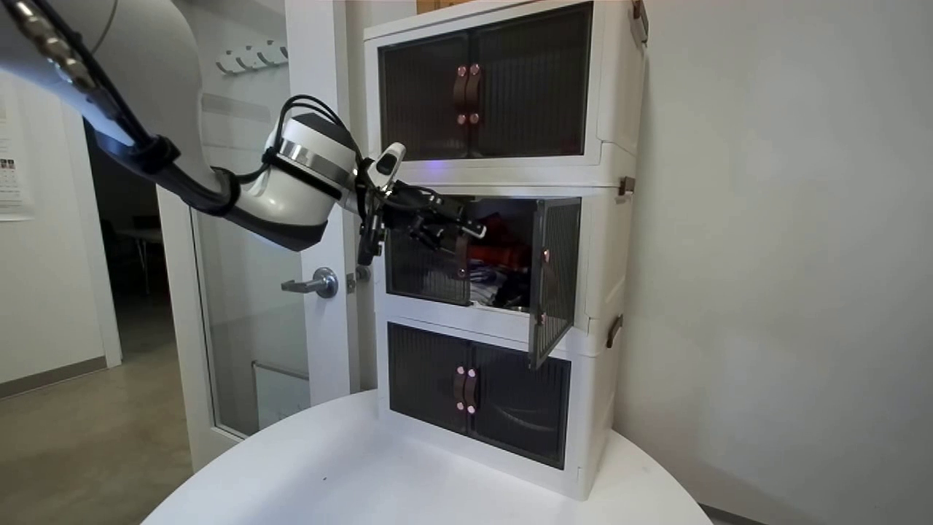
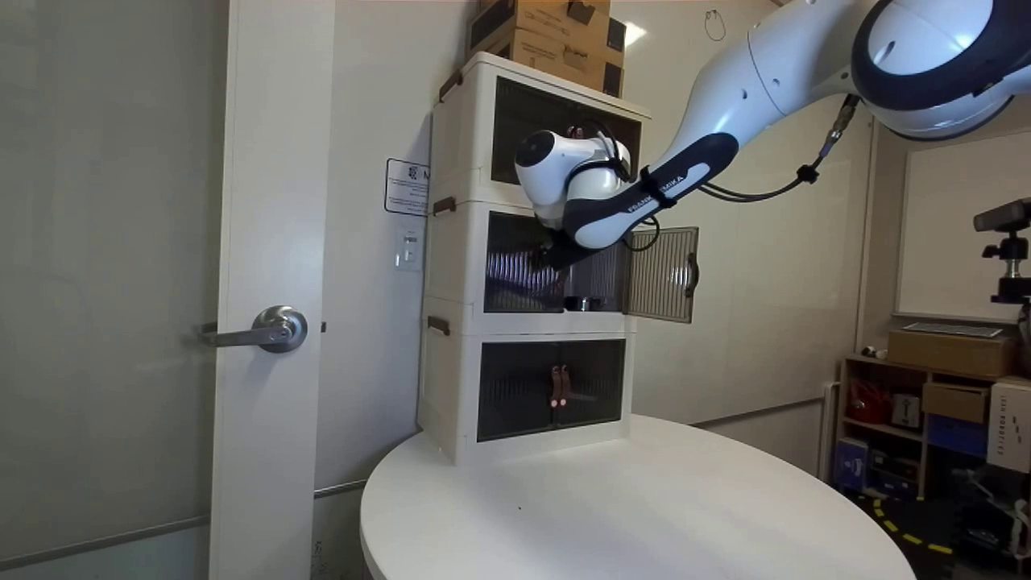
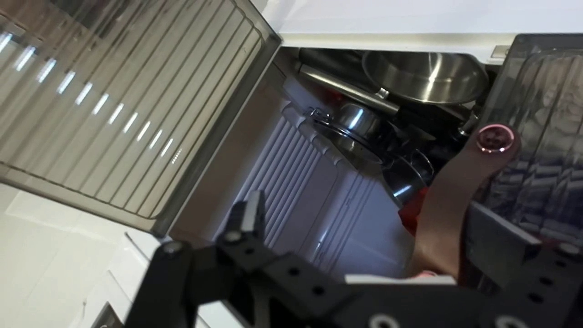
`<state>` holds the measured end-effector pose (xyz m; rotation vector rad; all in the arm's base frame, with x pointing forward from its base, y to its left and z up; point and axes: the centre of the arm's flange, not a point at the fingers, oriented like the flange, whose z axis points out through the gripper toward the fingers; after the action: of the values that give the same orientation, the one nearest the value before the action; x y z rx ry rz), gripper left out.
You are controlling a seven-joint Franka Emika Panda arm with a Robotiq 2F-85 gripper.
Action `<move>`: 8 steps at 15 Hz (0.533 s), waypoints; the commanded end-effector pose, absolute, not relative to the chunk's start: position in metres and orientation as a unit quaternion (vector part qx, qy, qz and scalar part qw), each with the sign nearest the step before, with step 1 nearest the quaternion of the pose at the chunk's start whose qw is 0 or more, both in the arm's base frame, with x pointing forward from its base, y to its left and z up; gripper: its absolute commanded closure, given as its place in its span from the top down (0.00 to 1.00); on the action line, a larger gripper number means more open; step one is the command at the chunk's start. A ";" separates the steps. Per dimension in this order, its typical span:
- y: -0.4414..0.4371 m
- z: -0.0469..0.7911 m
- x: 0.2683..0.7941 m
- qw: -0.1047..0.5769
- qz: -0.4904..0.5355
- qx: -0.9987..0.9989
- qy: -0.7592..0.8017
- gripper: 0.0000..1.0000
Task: Open the doors of the second cabinet
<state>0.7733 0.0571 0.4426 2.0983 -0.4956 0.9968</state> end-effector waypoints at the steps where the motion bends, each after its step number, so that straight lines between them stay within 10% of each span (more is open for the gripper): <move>1: 0.048 0.440 0.767 0.393 0.372 0.815 -0.209 1.00; 8: 0.061 0.436 0.752 0.388 0.349 0.825 -0.217 1.00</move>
<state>0.7688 0.0626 0.4424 2.0920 -0.5223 0.9579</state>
